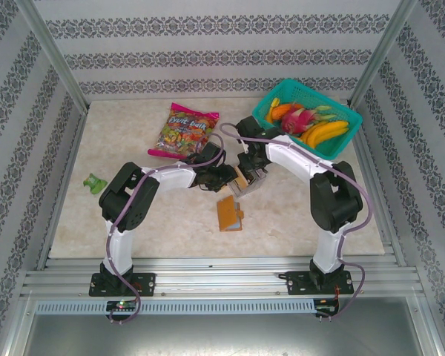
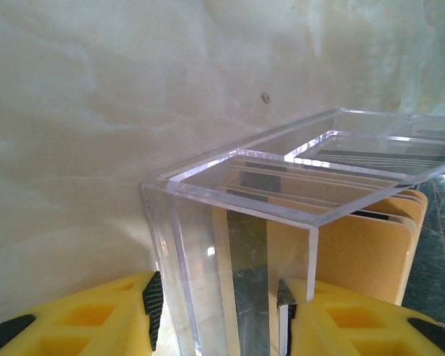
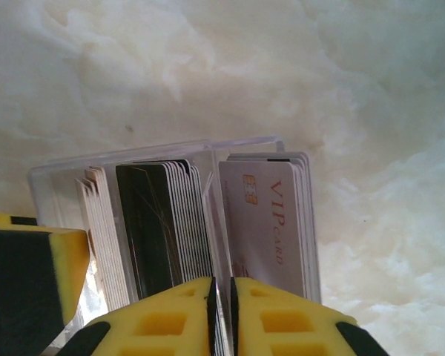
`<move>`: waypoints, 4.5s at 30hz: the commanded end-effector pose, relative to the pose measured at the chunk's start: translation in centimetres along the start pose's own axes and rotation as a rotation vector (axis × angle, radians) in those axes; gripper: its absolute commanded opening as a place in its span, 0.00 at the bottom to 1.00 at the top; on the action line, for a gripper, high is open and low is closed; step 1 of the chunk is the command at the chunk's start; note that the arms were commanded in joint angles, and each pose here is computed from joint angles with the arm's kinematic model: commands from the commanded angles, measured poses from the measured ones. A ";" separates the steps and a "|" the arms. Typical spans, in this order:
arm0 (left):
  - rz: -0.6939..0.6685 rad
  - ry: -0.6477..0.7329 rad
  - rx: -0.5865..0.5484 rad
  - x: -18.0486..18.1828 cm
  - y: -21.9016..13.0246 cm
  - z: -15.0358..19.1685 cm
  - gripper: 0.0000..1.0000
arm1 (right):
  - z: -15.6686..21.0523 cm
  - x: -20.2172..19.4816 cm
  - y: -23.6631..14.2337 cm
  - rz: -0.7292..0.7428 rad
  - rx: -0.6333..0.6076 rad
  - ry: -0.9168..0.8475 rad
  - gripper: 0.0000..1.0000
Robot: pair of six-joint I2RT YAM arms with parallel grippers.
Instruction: Put the credit cards into the card holder
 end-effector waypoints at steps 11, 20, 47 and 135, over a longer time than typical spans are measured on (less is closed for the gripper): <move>-0.095 -0.026 0.025 2.5 1.0 -0.1 0.47 | -0.3 0.3 -0.1 -0.222 0.036 0.120 0.26; -0.094 -0.023 0.027 2.4 0.9 -0.1 0.47 | -0.6 -0.3 -1.2 -0.286 0.022 0.171 0.25; -0.094 -0.024 0.028 2.5 1.0 -0.1 0.47 | -1.1 -3.7 -1.3 0.019 -0.034 0.106 0.23; -0.070 -0.006 0.037 1.9 1.1 -0.3 0.44 | 0.1 -1.2 0.2 -0.340 0.072 0.235 0.44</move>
Point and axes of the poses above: each hand's point on the last joint's axis, 136 mm out from that joint toward the fingers, its own y axis out along the fingers, its own x axis along the line the jaws close on, z = x × y, the point moved 7 cm from there along -y, back along the fingers, and after that the axes turned 5 degrees about y, right-handed, at the moved point
